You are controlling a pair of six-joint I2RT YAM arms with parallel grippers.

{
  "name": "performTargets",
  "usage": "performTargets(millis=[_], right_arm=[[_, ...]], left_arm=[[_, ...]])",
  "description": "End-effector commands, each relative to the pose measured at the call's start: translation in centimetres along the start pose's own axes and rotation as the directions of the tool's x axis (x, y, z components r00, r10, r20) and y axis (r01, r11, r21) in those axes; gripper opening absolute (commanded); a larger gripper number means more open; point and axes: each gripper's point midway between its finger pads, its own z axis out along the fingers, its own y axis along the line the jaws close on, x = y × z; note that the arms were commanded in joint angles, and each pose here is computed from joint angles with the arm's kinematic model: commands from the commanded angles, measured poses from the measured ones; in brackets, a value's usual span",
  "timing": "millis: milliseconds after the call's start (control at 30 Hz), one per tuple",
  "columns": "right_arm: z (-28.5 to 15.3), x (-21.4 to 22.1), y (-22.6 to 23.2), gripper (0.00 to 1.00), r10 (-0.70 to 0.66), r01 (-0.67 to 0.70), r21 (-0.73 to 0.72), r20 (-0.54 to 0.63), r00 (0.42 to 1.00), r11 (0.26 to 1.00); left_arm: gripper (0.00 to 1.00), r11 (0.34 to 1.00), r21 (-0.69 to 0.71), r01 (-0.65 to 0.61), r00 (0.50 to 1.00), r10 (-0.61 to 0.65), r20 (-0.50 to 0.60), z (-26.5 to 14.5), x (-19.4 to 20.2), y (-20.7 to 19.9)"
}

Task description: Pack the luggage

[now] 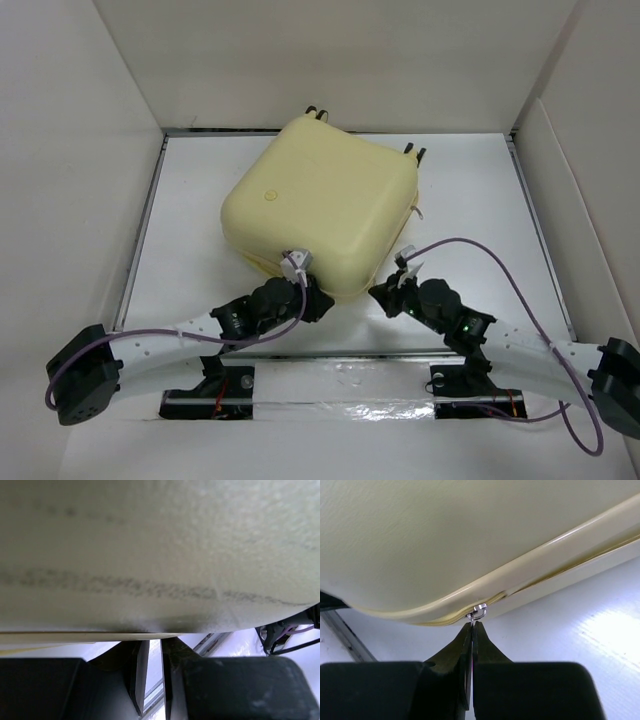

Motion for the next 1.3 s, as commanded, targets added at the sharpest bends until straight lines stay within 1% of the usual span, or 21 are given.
performTargets(millis=[0, 100, 167, 300, 333, 400, 467, 500, 533, 567, 600, 633, 667, 733, 767, 800, 933, 1000, 1033, 1167, 1267], right_arm=[[-0.5, -0.2, 3.8, 0.0, 0.035, -0.039, -0.107, -0.044, 0.998, 0.993], [-1.0, 1.5, 6.9, 0.0, 0.026, -0.048, -0.179, -0.126, 0.992, 0.983], [-1.2, 3.2, 7.9, 0.0, 0.016, -0.052, -0.178, -0.197, 0.98, 0.983], [-1.7, 3.9, 11.9, 0.0, -0.004, -0.05, -0.221, -0.239, 0.971, 0.974], [-1.6, 2.8, 13.2, 0.0, 0.006, -0.057, -0.239, -0.21, 0.978, 0.969], [-0.8, 1.9, 13.5, 0.0, 0.049, -0.088, -0.211, -0.183, 0.982, 0.974], [0.4, -0.8, 13.4, 0.0, 0.135, -0.144, -0.161, -0.065, 0.989, 0.976], [0.9, -1.6, 13.3, 0.0, 0.158, -0.159, -0.146, -0.02, 0.987, 0.976], [1.7, -3.4, 13.1, 0.0, 0.201, -0.19, -0.13, 0.076, 0.977, 0.973], [2.2, -3.7, 12.3, 0.0, 0.206, -0.194, -0.113, 0.107, 0.973, 0.975], [2.6, -4.1, 12.2, 0.0, 0.211, -0.199, -0.112, 0.113, 0.971, 0.974], [2.9, -3.9, 12.1, 0.0, 0.205, -0.194, -0.111, 0.102, 0.973, 0.975], [3.0, -4.2, 11.9, 0.0, 0.204, -0.193, -0.103, 0.107, 0.973, 0.976], [2.9, -3.8, 11.1, 0.0, 0.191, -0.183, -0.086, 0.098, 0.977, 0.979], [2.6, -4.1, 10.7, 0.0, 0.204, -0.196, -0.082, 0.105, 0.973, 0.977], [2.5, -3.8, 9.7, 0.0, 0.207, -0.201, -0.061, 0.105, 0.973, 0.978], [1.6, -4.1, 8.3, 0.0, 0.217, -0.211, -0.064, 0.107, 0.97, 0.975], [1.1, -4.2, 7.7, 0.0, 0.199, -0.194, -0.052, 0.109, 0.974, 0.98], [1.0, -4.3, 7.5, 0.0, 0.198, -0.194, -0.053, 0.108, 0.974, 0.98], [0.5, -4.3, 7.7, 0.0, 0.177, -0.17, -0.072, 0.096, 0.98, 0.983], [0.2, -3.8, 7.9, 0.0, 0.166, -0.16, -0.085, 0.068, 0.984, 0.984]], left_arm=[[0.12, 0.999, 0.027, 0.028, 0.968, -0.034, 0.249, 1.4, -8.1, -2.5], [0.12, 0.999, 0.022, 0.023, 0.967, -0.028, 0.252, 3.0, -9.2, -2.8], [0.12, 1.0, 0.022, 0.01, 0.97, -0.015, 0.241, 4.2, -9.3, -3.2], [0.12, 0.997, 0.081, 0.002, 0.964, -0.023, 0.263, 5.8, -11.2, -5.7], [0.12, 0.994, 0.105, 0.002, 0.963, -0.031, 0.269, 6.0, -11.6, -6.3], [0.12, 0.991, 0.132, -0.001, 0.967, -0.033, 0.254, 7.0, -12.1, -7.5], [0.15, 0.991, 0.133, 0.001, 0.968, -0.035, 0.25, 7.4, -12.1, -7.7], [0.24, 0.992, 0.122, 0.01, 0.967, -0.04, 0.252, 7.4, -12.0, -7.3], [0.3, 0.993, 0.113, 0.022, 0.967, -0.049, 0.249, 7.2, -11.8, -7.0], [0.37, 0.992, 0.119, 0.033, 0.963, -0.064, 0.262, 6.2, -12.1, -7.0], [0.49, 0.995, 0.083, 0.059, 0.962, -0.079, 0.26, 5.7, -11.4, -5.5], [0.53, 0.997, 0.046, 0.067, 0.965, -0.076, 0.25, 5.0, -10.8, -4.4], [0.55, 0.996, 0.042, 0.084, 0.95, -0.093, 0.298, 3.0, -12.1, -4.1], [0.55, 0.986, -0.085, 0.145, 0.94, -0.11, 0.323, 1.1, -10.9, 0.2], [0.54, 0.981, -0.069, 0.183, 0.915, -0.144, 0.376, -0.9, -12.0, 0.5], [0.54, 0.965, -0.131, 0.228, 0.9, -0.158, 0.407, -1.6, -11.9, 3.2], [0.5, 0.905, -0.251, 0.344, 0.877, -0.213, 0.431, -4.0, -10.9, 9.1], [0.49, 0.902, -0.236, 0.362, 0.882, -0.249, 0.401, -3.8, -9.9, 10.0], [0.49, 0.898, -0.222, 0.379, 0.866, -0.26, 0.426, -3.9, -10.8, 10.6], [0.5, 0.908, -0.233, 0.35, 0.901, -0.258, 0.348, -1.8, -10.0, 10.9], [0.49, 0.914, -0.209, 0.347, 0.905, -0.268, 0.33, -0.6, -9.5, 10.4]])
